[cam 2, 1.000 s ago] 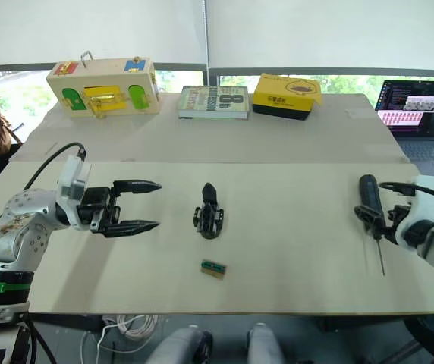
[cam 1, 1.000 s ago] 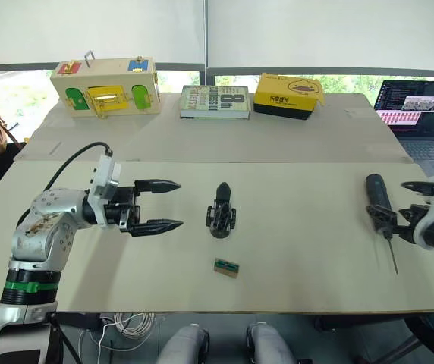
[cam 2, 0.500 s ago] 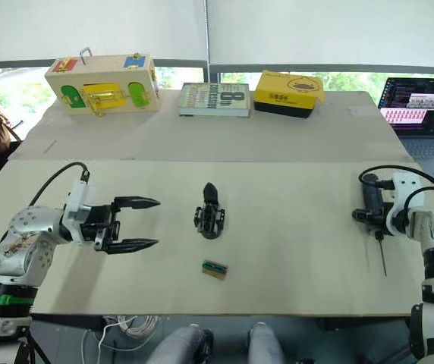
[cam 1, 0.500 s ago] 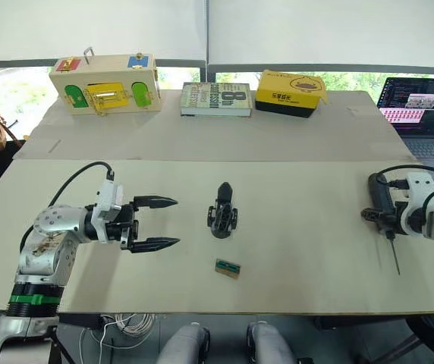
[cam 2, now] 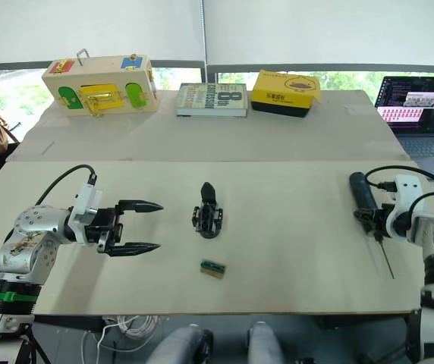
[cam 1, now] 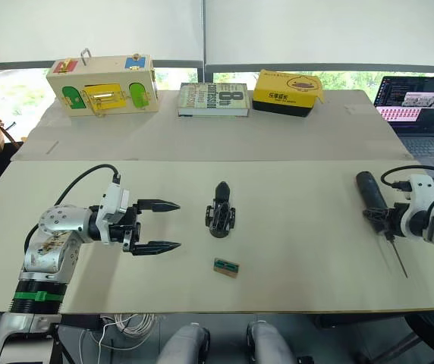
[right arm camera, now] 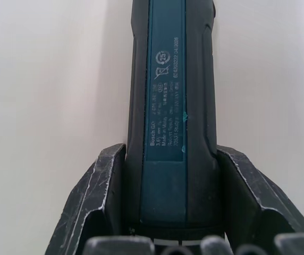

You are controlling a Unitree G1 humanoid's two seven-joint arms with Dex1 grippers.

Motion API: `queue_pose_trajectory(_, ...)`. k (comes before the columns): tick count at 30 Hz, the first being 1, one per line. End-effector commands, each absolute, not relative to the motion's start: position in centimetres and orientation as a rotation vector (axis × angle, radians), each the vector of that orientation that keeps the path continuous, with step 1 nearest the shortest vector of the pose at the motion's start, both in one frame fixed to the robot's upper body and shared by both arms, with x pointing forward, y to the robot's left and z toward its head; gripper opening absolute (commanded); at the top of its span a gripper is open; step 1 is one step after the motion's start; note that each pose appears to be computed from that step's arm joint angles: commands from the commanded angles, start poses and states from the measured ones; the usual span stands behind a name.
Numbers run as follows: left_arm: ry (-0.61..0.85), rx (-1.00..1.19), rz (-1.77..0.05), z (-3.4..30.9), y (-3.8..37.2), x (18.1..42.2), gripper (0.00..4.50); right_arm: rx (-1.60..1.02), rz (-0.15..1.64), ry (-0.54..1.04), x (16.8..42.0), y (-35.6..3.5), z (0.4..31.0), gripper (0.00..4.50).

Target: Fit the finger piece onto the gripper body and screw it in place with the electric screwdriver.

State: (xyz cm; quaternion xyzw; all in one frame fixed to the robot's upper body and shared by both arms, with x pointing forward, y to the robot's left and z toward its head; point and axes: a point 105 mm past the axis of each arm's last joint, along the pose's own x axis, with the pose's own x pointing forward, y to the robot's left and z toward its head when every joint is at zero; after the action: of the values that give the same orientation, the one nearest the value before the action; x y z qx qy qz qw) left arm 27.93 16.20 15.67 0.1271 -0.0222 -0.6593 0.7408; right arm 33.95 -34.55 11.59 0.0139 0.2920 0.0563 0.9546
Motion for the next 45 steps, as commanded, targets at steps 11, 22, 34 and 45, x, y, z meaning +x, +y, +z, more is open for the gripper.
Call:
queue_pose_trajectory(11,-0.082,0.344,-1.382,14.5,17.5,27.1,4.50,-0.469,0.591,0.368,27.9,-23.4,17.3,1.98)
queue_pose_trajectory(22,-0.057,0.299,-1.406,12.7,16.1,25.2,4.50,-0.480,0.675,0.508,27.9,-23.1,11.9,1.98)
queue_pose_trajectory(34,-0.065,0.293,-1.407,12.5,15.3,25.5,4.50,-0.358,0.731,0.625,28.3,-23.3,11.6,3.27)
queue_pose_trajectory(45,-0.031,0.276,-1.425,12.3,15.8,25.0,4.50,-0.462,0.796,0.878,26.3,-24.6,16.9,4.47)
